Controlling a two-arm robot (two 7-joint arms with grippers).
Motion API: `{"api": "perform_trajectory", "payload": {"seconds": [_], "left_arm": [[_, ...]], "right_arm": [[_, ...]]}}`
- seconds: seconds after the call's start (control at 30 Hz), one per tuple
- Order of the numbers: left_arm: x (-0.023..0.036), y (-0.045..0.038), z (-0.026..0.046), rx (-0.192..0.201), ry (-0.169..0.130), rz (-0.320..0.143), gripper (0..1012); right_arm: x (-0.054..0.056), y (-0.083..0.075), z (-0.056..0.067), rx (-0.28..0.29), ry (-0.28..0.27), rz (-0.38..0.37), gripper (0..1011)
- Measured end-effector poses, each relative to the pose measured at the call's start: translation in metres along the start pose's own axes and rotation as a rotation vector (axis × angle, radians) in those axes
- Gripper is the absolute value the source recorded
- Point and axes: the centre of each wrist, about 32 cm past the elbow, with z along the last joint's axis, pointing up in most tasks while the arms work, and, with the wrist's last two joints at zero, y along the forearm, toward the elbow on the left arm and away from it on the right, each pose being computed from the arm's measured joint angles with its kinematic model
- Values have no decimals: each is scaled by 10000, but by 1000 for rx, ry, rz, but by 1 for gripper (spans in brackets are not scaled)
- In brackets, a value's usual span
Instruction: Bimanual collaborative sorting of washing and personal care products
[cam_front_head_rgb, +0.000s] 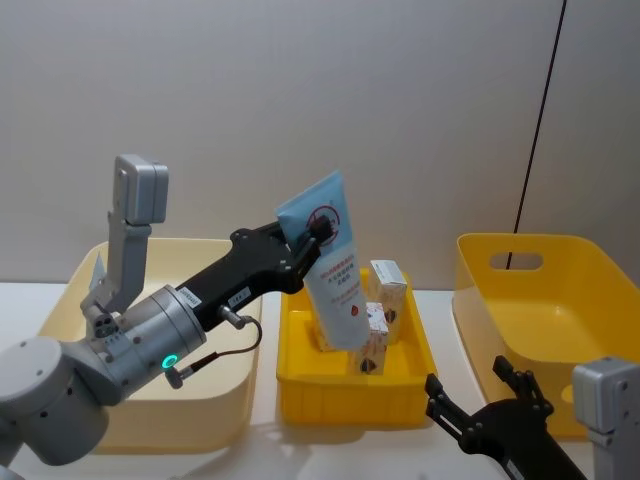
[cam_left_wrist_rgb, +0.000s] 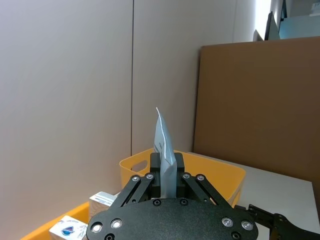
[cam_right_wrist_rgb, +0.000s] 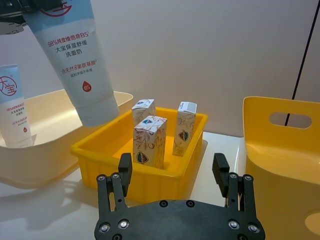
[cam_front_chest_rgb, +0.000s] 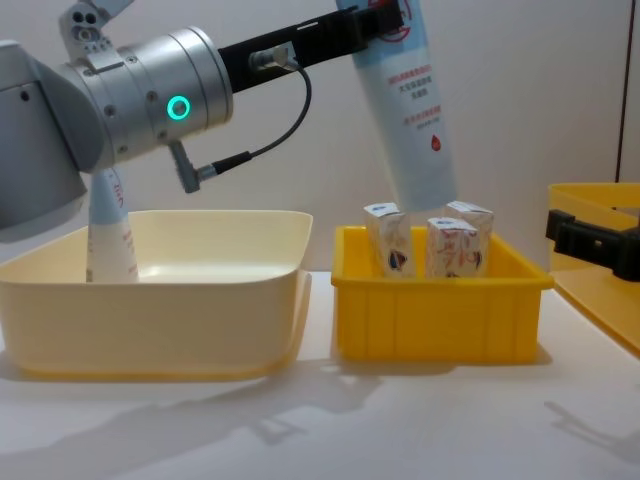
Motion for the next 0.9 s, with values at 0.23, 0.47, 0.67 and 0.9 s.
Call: {"api": "perform_trajectory", "payload": {"seconds": [0.23, 0.47, 0.67, 0.9], "left_arm": [[-7, -27, -13, -2, 4, -19, 142], [-8, -37, -19, -1, 6, -27, 144], [-8, -44, -23, -1, 7, -31, 144], [-10, -48, -26, -2, 8, -35, 144]], "right_arm": [[15, 4, 21, -2, 6, 12, 1001], [77, 76, 146, -9, 36, 51, 1001], [117, 192, 264, -12, 54, 97, 1001], [144, 343, 365, -11, 63, 159, 1001]]}}
